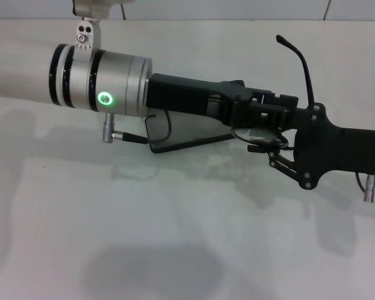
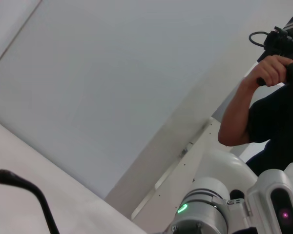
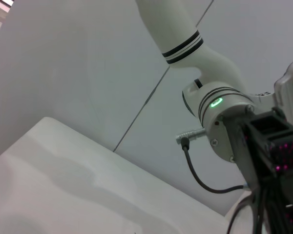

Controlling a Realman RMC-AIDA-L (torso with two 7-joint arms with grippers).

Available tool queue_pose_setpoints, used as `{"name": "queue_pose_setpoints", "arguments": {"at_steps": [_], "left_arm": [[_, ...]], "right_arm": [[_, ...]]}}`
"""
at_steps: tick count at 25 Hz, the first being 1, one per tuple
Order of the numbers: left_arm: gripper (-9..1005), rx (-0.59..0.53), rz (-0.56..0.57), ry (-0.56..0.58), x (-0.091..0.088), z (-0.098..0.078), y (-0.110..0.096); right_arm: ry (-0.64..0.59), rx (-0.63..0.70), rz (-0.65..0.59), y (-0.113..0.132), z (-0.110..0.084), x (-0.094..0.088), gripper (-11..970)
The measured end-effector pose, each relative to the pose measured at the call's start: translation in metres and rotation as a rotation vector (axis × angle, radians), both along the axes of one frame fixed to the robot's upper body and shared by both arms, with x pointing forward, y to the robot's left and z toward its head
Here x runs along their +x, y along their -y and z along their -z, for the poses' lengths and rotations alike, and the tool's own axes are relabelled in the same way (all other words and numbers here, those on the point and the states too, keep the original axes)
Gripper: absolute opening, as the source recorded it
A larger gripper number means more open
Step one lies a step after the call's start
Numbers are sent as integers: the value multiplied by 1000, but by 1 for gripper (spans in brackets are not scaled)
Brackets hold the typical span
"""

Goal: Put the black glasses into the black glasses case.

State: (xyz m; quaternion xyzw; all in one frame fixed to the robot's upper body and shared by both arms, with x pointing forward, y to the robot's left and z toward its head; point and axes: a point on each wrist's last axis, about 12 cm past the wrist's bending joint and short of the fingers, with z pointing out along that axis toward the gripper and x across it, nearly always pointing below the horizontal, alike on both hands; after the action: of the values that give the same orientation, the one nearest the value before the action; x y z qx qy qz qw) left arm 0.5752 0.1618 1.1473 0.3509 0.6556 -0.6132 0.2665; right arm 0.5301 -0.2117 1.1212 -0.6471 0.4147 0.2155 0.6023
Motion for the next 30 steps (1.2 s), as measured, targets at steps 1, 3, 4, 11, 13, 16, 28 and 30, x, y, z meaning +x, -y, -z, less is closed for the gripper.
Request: {"name": "queue_pose_setpoints", "arguments": {"at_steps": [1, 3, 4, 11, 13, 16, 28, 30], "left_arm": [[665, -6, -6, 0, 0, 0, -1], [666, -34, -31, 1, 2, -2, -4], [666, -51, -49, 1, 2, -3, -6], [666, -66, -253, 4, 11, 6, -39], [666, 0, -331, -2, 16, 17, -46], [666, 69, -388, 3, 19, 28, -46], [665, 13, -319, 175, 22, 23, 3], [665, -11, -314, 206, 21, 21, 3]], "right_arm": [[-1, 0, -2, 0, 0, 0, 115], [-3, 0, -2, 1, 1, -1, 115], [-4, -1, -1, 2, 1, -2, 115], [36, 59, -90, 13, -5, -17, 115], [71, 122, -141, 21, -9, -27, 115], [99, 230, -201, 28, -15, -38, 115], [-208, 324, -252, -14, -4, 0, 115], [-262, 308, -221, -19, -1, 7, 115]]}}
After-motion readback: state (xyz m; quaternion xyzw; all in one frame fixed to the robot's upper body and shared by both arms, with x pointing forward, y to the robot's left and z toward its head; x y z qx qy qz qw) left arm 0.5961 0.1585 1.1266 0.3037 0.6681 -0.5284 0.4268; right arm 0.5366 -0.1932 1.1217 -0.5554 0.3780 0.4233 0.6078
